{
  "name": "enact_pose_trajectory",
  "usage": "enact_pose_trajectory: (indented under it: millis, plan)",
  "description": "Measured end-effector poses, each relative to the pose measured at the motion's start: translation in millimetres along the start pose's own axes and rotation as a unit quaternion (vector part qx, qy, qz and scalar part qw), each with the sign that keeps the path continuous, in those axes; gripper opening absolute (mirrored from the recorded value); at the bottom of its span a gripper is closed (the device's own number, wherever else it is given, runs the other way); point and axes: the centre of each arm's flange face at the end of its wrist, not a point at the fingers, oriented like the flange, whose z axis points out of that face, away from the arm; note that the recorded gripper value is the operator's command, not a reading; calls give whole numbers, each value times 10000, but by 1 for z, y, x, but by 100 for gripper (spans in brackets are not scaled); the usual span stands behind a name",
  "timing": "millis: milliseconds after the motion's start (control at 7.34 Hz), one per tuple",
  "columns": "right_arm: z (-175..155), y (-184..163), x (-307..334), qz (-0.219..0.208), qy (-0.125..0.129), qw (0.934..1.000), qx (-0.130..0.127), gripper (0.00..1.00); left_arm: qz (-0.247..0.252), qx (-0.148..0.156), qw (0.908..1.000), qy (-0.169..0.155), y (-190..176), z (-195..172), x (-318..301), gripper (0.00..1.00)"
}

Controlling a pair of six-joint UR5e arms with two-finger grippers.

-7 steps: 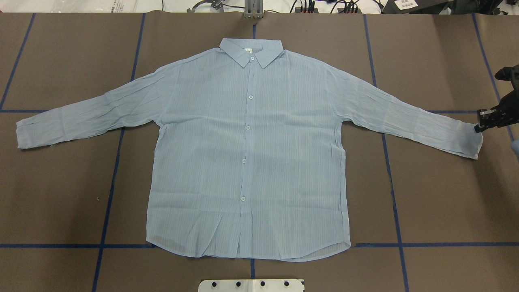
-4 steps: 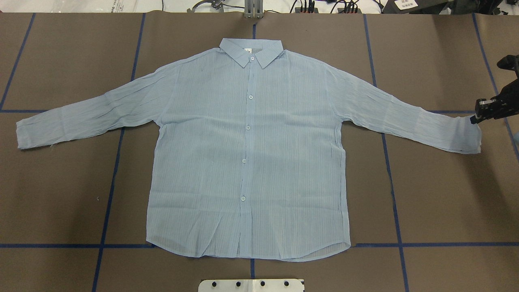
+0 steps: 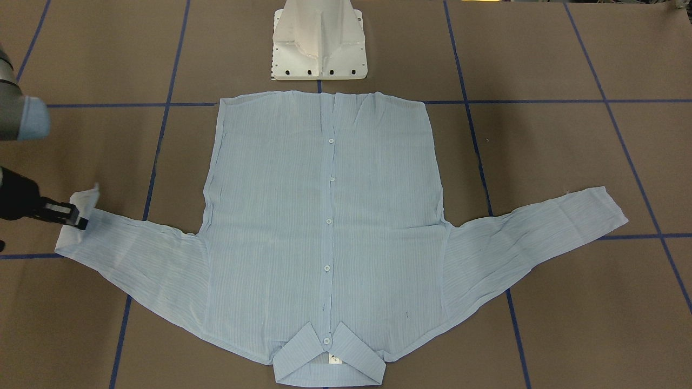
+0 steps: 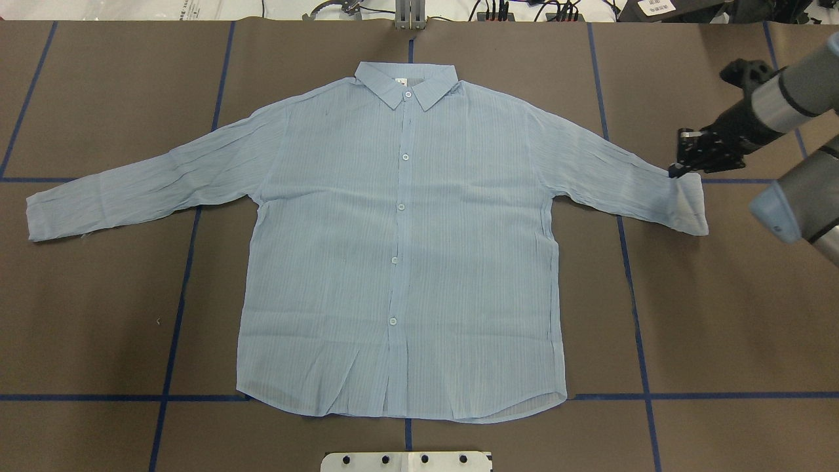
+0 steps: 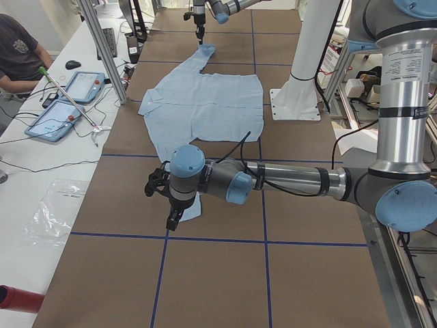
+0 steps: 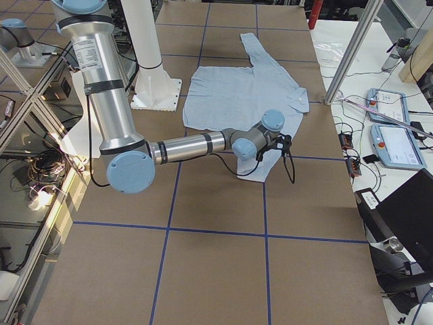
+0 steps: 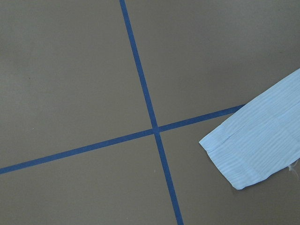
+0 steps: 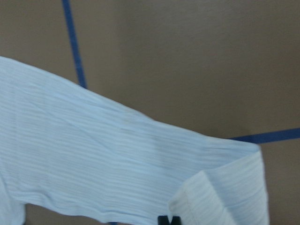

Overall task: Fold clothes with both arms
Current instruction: 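Carry the sleeve with the right gripper across the shirt toward the collar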

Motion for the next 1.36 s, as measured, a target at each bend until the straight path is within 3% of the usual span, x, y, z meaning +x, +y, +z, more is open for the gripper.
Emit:
enact_pose_trajectory:
  millis: [136, 409, 681, 1226, 1363]
  plan:
    - [19, 6, -75, 169, -83, 9998, 37, 0, 7, 10, 10000, 5, -2, -1, 1, 100]
    - [54, 18, -243, 665, -268, 9965, 437, 0, 21, 23, 10000, 1, -2, -1, 0, 100]
    - [80, 48, -385, 780, -454, 9925, 820, 0, 30, 41, 10000, -7, -1, -2, 0, 100]
    - [108, 101, -488, 617, -615, 9889, 1201, 0, 46, 93, 9999, -13, -3, -7, 3, 100]
    - [111, 108, -497, 596, -634, 9884, 1248, 20, 46, 92, 9999, -11, -3, -7, 3, 100]
